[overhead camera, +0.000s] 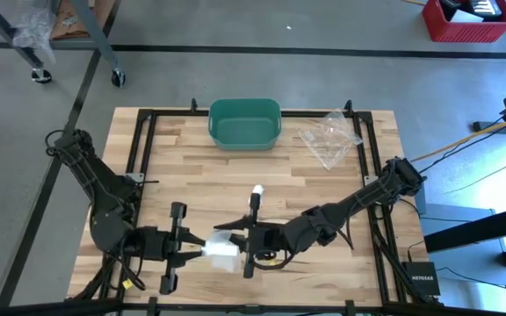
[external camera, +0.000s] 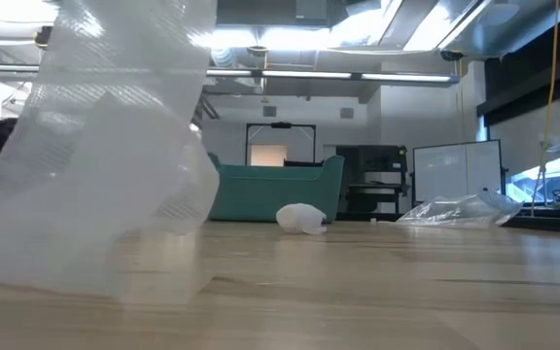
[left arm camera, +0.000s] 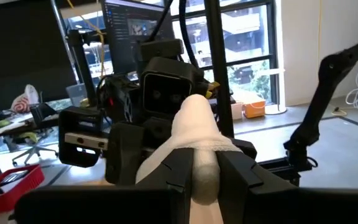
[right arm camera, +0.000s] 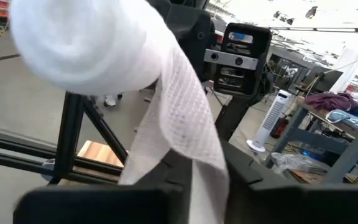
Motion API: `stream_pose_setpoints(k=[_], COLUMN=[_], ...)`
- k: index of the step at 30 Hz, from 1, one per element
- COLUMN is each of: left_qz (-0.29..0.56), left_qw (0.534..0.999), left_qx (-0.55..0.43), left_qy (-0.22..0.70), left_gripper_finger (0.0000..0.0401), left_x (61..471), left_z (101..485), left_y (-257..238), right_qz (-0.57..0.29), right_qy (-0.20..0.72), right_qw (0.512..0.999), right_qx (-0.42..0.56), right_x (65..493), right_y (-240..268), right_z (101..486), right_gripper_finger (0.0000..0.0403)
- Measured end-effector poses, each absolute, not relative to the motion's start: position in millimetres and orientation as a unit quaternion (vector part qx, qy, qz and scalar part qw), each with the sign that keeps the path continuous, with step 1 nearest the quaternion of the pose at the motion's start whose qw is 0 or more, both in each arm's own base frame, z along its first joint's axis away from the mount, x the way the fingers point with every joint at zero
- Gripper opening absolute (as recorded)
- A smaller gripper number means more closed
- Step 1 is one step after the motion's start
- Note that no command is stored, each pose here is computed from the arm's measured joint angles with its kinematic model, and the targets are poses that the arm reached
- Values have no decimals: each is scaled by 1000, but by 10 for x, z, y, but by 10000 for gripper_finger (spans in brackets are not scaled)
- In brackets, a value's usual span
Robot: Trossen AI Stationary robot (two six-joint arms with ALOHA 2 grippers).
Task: Roll bandage
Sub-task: Roll the bottom white bandage
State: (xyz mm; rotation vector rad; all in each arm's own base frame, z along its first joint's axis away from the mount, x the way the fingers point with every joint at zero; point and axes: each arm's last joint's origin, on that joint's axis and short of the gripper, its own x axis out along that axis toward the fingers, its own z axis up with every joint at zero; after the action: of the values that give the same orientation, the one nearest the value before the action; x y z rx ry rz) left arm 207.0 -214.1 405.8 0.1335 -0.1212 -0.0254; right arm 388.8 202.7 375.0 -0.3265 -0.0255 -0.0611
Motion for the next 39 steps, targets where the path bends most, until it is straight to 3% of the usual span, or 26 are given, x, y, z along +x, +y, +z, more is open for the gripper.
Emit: stream_pose_setpoints(k=[9, 14, 19, 24, 31, 39], left_qz=[-28, -49, -48, -49, -49, -47], left_qw=[995, 993, 993, 993, 994, 993], left_qx=[73, 79, 80, 78, 75, 80], left_qy=[-64, -68, -68, -68, -68, -67], left_gripper_finger=[40, 40, 40, 40, 40, 40], left_x=[2034, 2033, 2036, 2035, 2036, 2054], left_z=[4061, 4062, 4060, 4062, 4062, 4059], left_y=[-2178, -2191, -2189, -2189, -2188, -2173], right_qz=[-27, -21, 9, 35, 104, 167], right_qy=[0, 40, 84, 143, 35, -42], right_qw=[979, 970, 973, 972, 988, 983], right_qx=[-201, -240, -213, -183, -104, -67], right_x=[3798, 3655, 3497, 3543, 3782, 3912], right_y=[2096, 2100, 2022, 1885, 1509, 1246], right_z=[3776, 3818, 3885, 3669, 3084, 2845], right_gripper_finger=[195, 241, 249, 233, 215, 223])
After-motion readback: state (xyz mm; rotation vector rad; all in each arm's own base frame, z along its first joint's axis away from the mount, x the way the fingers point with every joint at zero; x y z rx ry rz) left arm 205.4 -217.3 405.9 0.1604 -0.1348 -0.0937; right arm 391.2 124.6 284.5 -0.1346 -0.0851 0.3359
